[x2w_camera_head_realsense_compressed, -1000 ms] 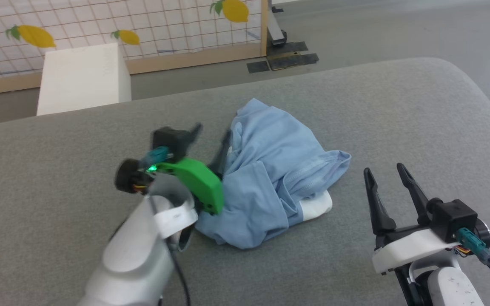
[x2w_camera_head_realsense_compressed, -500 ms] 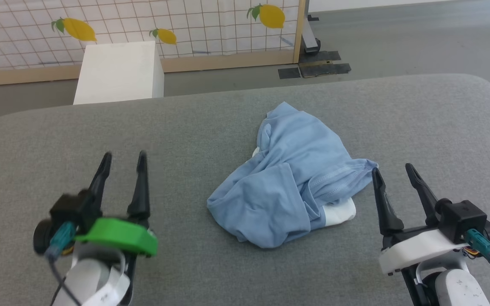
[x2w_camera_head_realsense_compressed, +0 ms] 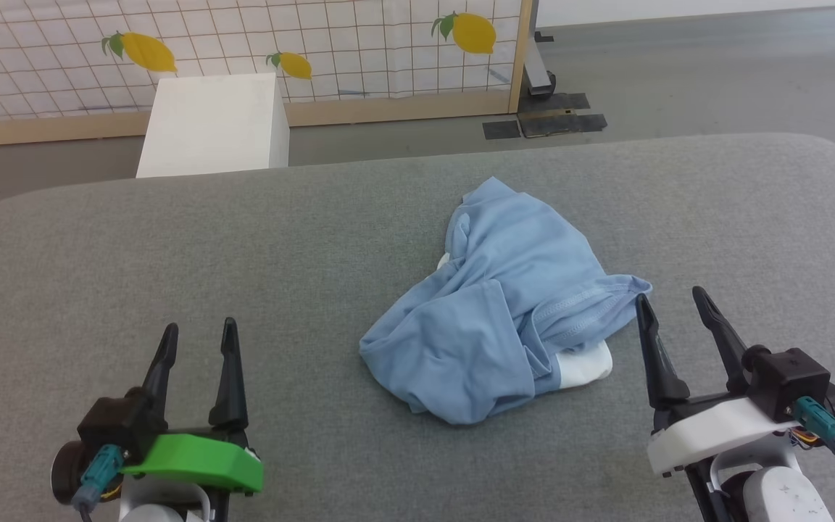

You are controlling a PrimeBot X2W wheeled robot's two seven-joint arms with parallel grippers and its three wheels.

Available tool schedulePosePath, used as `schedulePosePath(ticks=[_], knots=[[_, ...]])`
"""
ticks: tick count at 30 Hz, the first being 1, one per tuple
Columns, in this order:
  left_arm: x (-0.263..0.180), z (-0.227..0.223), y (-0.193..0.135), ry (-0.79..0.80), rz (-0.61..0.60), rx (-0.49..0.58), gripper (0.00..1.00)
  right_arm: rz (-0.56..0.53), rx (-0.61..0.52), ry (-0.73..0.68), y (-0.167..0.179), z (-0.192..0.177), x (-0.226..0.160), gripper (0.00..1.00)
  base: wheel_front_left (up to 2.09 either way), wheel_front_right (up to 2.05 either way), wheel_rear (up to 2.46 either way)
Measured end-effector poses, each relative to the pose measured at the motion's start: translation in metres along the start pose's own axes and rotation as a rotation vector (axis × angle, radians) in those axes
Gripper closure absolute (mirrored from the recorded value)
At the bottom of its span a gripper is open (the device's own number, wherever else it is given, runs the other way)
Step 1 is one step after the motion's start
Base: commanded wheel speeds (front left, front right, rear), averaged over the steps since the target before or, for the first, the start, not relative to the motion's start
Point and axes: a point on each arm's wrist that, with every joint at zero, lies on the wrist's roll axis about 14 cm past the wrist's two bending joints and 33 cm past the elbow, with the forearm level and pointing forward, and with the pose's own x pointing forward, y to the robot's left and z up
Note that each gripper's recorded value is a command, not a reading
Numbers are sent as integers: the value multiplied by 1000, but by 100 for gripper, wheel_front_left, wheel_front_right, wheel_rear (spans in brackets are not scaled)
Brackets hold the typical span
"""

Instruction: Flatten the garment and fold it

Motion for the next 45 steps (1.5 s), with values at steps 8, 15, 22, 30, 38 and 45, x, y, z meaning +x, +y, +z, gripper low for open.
schedulePosePath(ticks=[8,15,22,30,38,45], knots=[[20,-2,-60,5,-211,-13,0,-12,-2,3,-4,0,-3,0,0,0,0],[21,-34,-169,167,-552,-9,0,-38,-3,14,-12,-4,-8,0,0,0,0],[-15,-108,-219,520,-756,94,0,-77,1,34,-23,-11,-15,0,0,0,0],[-25,-166,-191,836,-708,296,57,-120,2,53,-36,-18,-24,0,0,0,0],[11,-127,-198,659,-632,135,100,-123,3,50,-37,-18,-24,0,0,0,0],[72,-36,-129,255,-291,-90,100,-81,8,35,-24,-14,-16,0,0,0,0]])
